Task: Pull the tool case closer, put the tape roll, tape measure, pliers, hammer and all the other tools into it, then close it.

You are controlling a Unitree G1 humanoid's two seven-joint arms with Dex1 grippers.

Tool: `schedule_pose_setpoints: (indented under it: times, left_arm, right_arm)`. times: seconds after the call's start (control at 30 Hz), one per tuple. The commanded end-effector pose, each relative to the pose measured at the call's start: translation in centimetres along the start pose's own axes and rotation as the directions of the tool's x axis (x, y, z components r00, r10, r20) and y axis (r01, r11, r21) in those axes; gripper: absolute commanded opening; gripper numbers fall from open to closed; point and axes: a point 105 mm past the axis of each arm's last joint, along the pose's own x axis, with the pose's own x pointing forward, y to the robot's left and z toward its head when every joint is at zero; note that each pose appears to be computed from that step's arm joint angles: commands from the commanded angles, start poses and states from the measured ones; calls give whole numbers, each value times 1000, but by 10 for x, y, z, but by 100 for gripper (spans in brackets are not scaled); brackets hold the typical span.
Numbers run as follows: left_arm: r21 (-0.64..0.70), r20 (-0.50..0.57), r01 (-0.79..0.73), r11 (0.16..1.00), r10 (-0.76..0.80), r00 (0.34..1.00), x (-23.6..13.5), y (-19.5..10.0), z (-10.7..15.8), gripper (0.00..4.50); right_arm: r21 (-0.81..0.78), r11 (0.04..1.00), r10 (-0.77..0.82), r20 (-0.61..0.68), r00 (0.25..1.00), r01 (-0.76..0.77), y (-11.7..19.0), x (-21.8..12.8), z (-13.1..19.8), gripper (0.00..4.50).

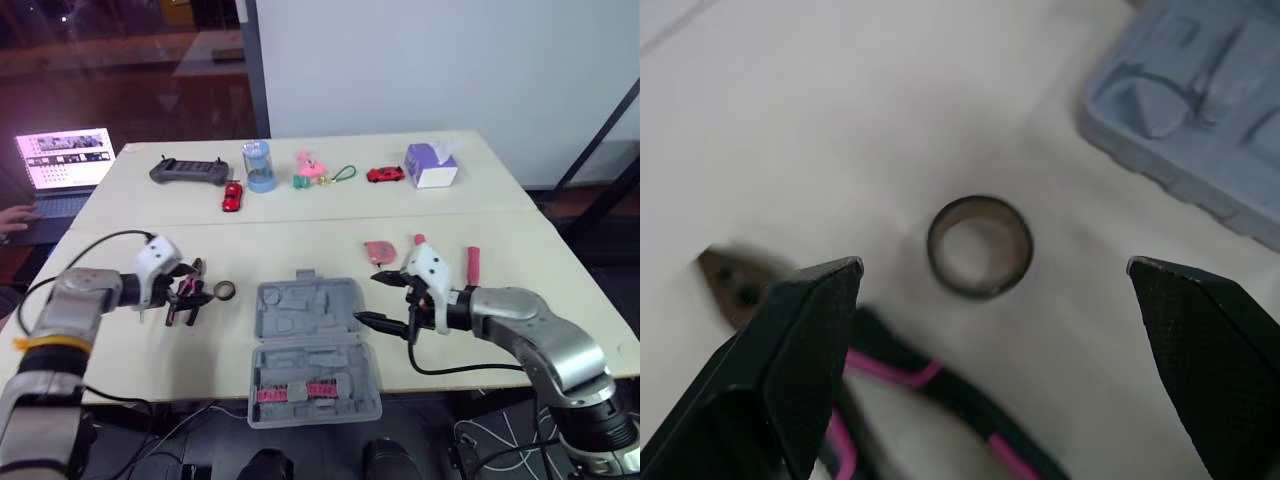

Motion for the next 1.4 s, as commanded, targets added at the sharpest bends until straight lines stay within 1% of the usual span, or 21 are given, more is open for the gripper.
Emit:
schedule_pose_setpoints:
  times: [0.03,0.2,0.3,0.47,0.6,0.7,0.8,0.87,0.9,0.97,1.27,1.37,1.4]
  left_arm:
    - [49,-55,55,997,-52,997,11,2,8,446]
    - [76,-103,66,995,-58,993,20,3,5,446]
    - [80,-131,85,993,-74,989,26,-1,-1,446]
    - [90,-139,99,991,-86,987,30,-5,-5,446]
    - [115,-168,131,985,-111,980,34,-11,-13,446]
    - [116,-182,130,985,-108,977,37,-14,-19,371]
    - [123,-196,119,985,-94,976,40,-14,-23,230]
    - [130,-204,115,985,-87,975,41,-14,-25,144]
    - [130,-203,110,985,-83,976,41,-14,-25,92]
    - [127,-201,105,986,-78,976,41,-13,-24,7]
    - [128,-183,64,990,-40,982,35,-4,-15,7]
    - [142,-143,71,987,-50,988,31,0,0,7]
    - [153,-122,77,985,-58,991,29,1,8,7]
  right_arm:
    - [-76,997,24,16,1000,-23,5,18,14,450]
    - [-89,996,-1,16,1000,3,0,26,18,450]
    - [-87,996,-33,13,999,34,-5,27,18,450]
    - [-84,994,-70,12,997,70,-11,25,18,450]
    - [-81,994,-76,14,997,77,-12,25,17,450]
    - [-80,993,-84,16,996,85,-13,26,17,450]
    - [-78,993,-93,19,995,94,-15,26,17,450]
    - [-78,992,-99,21,995,100,-16,26,18,450]
    - [-78,992,-102,23,995,103,-16,26,18,450]
    - [-78,991,-105,25,994,106,-17,26,19,450]
    - [-80,990,-116,34,993,119,-19,26,20,450]
    - [-82,989,-121,35,992,123,-19,27,21,450]
    - [-83,989,-122,36,992,125,-19,27,21,450]
